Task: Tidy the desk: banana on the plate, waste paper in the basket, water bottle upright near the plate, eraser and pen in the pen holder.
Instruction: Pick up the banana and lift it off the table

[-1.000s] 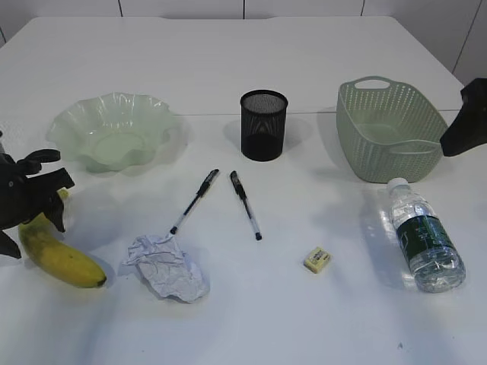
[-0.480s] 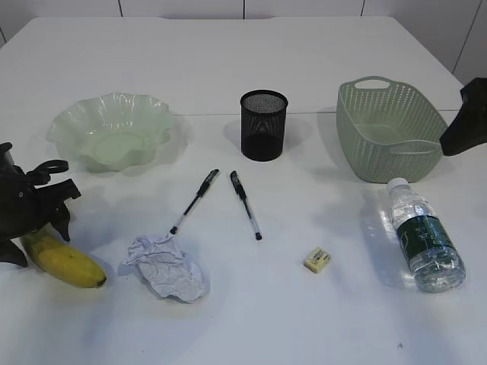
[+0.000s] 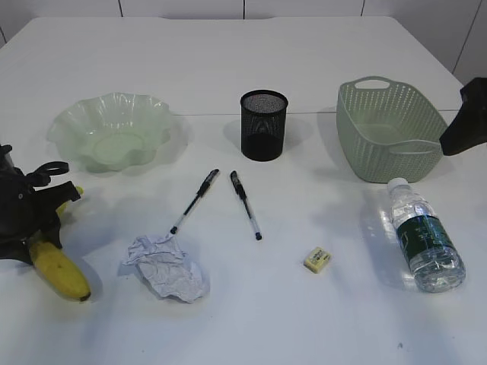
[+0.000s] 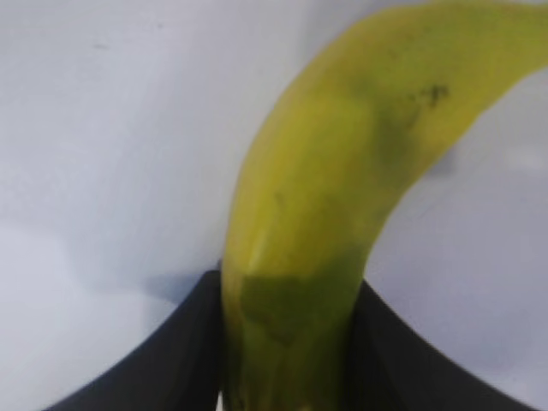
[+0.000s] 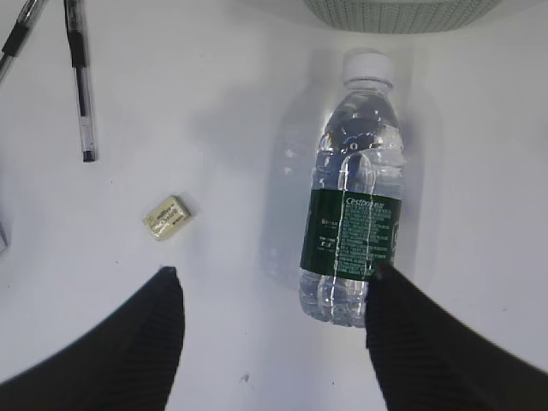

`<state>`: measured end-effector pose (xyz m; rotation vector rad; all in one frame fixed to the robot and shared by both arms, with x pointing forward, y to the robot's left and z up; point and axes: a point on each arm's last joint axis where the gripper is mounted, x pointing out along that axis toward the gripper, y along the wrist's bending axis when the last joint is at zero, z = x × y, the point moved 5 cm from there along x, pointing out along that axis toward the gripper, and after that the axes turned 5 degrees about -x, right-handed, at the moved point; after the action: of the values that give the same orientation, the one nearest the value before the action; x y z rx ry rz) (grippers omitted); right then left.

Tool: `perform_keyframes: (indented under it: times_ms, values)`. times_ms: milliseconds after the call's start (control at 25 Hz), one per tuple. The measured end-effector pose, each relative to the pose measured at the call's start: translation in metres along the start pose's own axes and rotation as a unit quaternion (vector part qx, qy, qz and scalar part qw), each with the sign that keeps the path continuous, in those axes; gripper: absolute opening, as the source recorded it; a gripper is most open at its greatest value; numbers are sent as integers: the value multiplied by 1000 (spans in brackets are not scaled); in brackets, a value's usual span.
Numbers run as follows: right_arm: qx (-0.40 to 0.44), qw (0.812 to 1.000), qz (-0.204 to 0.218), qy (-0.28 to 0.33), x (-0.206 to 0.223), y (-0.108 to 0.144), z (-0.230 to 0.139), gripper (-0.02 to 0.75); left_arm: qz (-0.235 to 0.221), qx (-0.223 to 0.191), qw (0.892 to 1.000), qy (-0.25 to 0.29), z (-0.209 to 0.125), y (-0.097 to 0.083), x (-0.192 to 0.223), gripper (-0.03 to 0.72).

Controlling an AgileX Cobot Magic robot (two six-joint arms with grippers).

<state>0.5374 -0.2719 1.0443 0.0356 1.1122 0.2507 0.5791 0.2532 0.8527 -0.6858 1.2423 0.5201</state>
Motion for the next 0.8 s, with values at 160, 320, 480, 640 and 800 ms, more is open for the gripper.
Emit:
perform_keyframes:
  times_ms: [160, 320, 480, 640, 800]
  values:
    - [0, 1000, 0, 0, 0, 0, 0, 496, 10, 0, 1000, 6, -2, 3, 0, 259]
    - [0, 1000, 0, -1, 0, 0, 0, 496, 19, 0, 1000, 11, -3, 5, -7, 259]
    - [0, 1000, 0, -1, 0, 0, 0, 496, 19, 0, 1000, 10, -3, 7, -26, 259]
    - [0, 1000, 0, -1, 0, 0, 0, 496, 1, 9, 1000, -5, -5, 3, -54, 259]
    - [0, 1000, 0, -1, 0, 0, 0, 496, -36, 16, 999, -37, -1, -1, -86, 260]
